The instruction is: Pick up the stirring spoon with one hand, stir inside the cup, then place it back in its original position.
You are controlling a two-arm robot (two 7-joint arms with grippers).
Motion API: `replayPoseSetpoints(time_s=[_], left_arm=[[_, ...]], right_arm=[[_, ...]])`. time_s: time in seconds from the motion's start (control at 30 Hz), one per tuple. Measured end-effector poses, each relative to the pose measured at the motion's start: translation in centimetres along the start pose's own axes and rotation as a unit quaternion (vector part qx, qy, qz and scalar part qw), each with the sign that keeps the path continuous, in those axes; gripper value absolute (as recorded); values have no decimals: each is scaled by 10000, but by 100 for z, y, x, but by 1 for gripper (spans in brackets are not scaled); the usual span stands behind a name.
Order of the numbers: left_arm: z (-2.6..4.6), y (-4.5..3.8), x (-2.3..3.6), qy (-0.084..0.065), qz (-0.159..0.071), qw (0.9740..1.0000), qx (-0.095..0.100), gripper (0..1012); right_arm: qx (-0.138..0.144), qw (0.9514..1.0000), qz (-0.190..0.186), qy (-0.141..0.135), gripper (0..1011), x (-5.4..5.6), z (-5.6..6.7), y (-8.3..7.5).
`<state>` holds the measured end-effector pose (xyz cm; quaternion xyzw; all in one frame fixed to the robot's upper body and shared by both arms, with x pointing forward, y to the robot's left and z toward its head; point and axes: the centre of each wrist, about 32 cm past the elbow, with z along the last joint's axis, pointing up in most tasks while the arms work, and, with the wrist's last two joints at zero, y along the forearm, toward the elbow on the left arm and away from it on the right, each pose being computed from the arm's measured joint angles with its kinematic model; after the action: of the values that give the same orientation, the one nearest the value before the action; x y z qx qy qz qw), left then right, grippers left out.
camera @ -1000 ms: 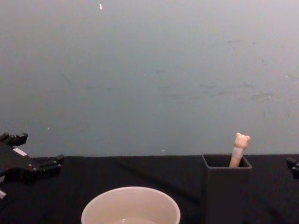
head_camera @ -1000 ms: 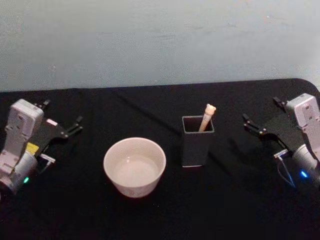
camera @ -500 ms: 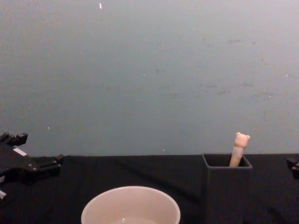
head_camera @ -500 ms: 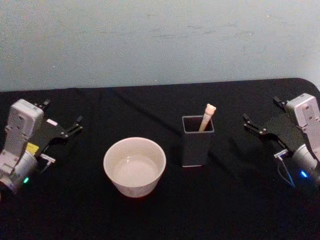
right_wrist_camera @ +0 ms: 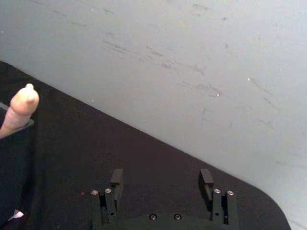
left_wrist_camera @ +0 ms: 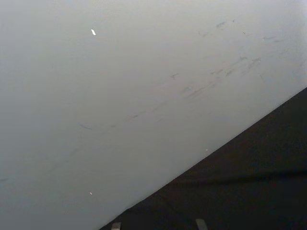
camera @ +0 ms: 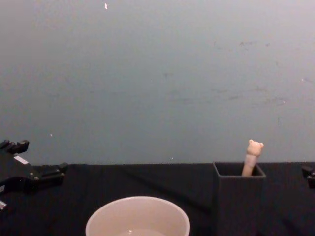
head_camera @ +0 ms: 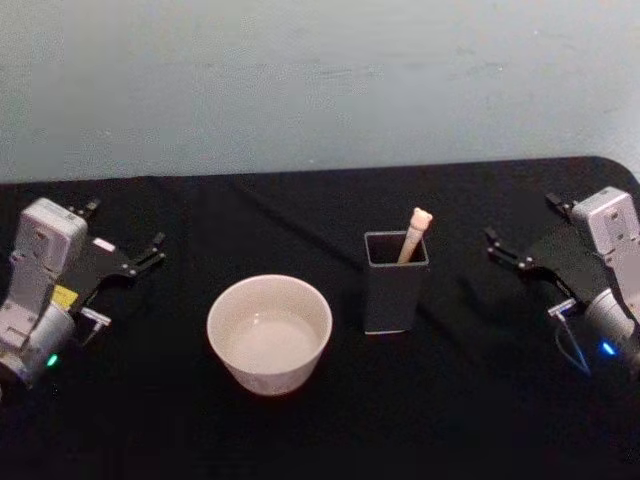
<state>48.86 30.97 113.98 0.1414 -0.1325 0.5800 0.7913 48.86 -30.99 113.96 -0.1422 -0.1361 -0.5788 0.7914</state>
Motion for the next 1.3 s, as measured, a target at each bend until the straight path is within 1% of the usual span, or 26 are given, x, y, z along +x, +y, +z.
replayPoseSetpoints(time_s=[0.1,0.23,0.4,0.47,0.5,0.53,0.57,0.6,0.63,0.7,0.73,0.77,0.8,0.93,1.03,1.13,1.2,1.27,1.3], left_arm=[[0,0,0,0,0,10000,0,1001],[0,0,0,0,0,10000,0,1002],[0,0,0,0,0,10000,0,1001],[0,0,0,0,0,10000,0,1001],[0,0,0,0,-1,10000,1,1001],[0,0,0,0,-1,10000,1,1001],[0,0,0,0,0,10000,0,1001],[0,0,0,0,0,10000,1,1001],[0,0,0,0,-1,10000,0,1001],[0,0,0,0,0,10000,0,1001],[0,0,0,0,0,10000,0,1001],[0,0,0,0,-1,10000,1,1002],[0,0,0,0,0,10000,0,1001],[0,0,0,0,0,10000,1,1001],[0,0,0,0,0,10000,1,1001],[0,0,0,0,0,10000,1,1001],[0,0,0,0,0,10000,1,1001],[0,0,0,0,0,10000,0,1001],[0,0,0,0,0,10000,0,1001]], right_arm=[[76,9999,40,-82,1002,10,-9,-8],[140,9998,146,-80,1002,64,0,-45],[155,9988,438,134,1002,160,60,-155],[168,9970,699,298,1002,219,102,-240],[168,9970,699,298,1002,219,102,-240],[172,9962,778,345,1002,232,112,-263],[198,9942,948,458,1002,263,139,-309],[211,9930,1037,524,1002,276,149,-328],[250,9901,1221,641,1002,297,174,-369],[281,9869,1392,766,1002,312,194,-397],[312,9840,1521,869,1002,318,214,-412],[325,9825,1583,924,1002,320,226,-416],[350,9793,1708,1025,1002,321,245,-416],[371,9733,1907,1223,1002,308,274,-389],[375,9669,2084,1426,1002,263,301,-320],[377,9642,2142,1520,1002,219,324,-259],[381,9632,2146,1575,1002,187,348,-204],[377,9630,2147,1586,1002,177,354,-190],[361,9627,2142,1617,1002,150,369,-149]])
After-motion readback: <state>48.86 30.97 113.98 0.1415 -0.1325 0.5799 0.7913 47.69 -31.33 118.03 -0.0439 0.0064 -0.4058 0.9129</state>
